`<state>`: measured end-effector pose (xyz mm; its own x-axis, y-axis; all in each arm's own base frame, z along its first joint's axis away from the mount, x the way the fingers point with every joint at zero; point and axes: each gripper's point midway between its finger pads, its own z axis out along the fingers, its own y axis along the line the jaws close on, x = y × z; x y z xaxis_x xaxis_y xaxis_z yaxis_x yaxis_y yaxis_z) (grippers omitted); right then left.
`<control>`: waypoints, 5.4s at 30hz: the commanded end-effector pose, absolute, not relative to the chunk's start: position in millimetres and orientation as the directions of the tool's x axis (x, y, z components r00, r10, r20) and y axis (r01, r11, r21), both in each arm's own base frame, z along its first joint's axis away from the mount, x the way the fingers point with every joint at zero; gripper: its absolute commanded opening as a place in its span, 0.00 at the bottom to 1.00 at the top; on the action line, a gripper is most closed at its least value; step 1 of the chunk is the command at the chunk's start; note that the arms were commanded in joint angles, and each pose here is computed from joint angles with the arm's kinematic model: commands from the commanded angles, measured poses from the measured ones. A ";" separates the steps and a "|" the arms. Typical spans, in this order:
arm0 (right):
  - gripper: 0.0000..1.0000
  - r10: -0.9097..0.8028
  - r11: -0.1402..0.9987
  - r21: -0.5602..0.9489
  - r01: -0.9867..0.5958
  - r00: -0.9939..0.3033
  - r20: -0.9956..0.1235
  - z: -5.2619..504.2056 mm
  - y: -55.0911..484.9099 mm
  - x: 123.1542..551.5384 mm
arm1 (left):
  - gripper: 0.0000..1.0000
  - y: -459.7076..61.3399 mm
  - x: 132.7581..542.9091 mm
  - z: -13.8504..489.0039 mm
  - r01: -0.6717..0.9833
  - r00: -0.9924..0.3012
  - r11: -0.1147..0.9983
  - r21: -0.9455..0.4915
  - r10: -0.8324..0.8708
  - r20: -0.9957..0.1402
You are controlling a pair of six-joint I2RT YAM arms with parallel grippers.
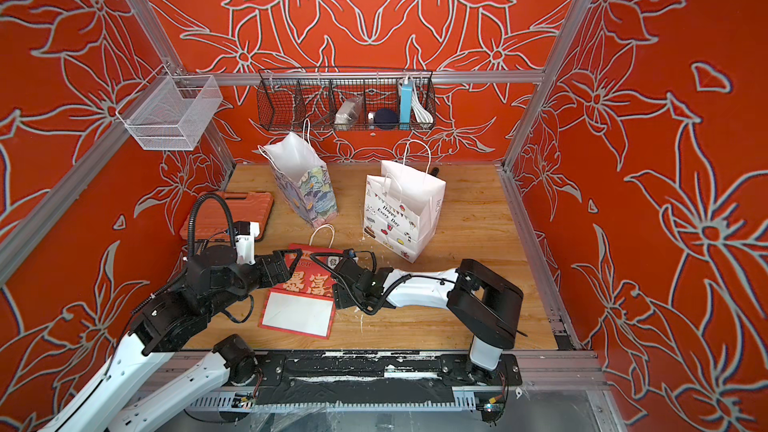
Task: Put away the paper bag
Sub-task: Place the paper bag at the center of the board, then adjust the paper bag at the center of the board, then pick up the paper bag from the center of the board.
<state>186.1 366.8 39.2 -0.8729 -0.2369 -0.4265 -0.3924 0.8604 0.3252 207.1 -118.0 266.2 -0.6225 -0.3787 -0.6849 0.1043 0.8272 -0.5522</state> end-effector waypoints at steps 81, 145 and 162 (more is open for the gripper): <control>0.00 -0.599 0.613 -0.003 -0.790 -0.462 -0.654 300.0 229.5 318.7 | 0.93 -189.1 223.2 273.7 0.555 -0.522 0.689 -0.466 -0.148 -0.840; 0.66 0.066 0.828 0.324 -0.458 -0.493 -0.868 271.7 107.8 148.6 | 0.00 -320.0 229.9 243.7 0.979 -0.070 0.204 -0.014 0.270 -0.960; 0.73 0.007 0.775 0.330 -0.539 -0.515 -0.857 167.1 159.2 204.4 | 0.00 -281.5 244.5 243.5 0.985 -0.125 0.154 -0.083 0.288 -0.949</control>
<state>197.3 148.5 153.6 -0.6015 0.0288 -0.7984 -0.4541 0.8099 0.3713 252.8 -280.2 244.6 -0.1386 0.2736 -0.9518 0.9721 0.2211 -0.0780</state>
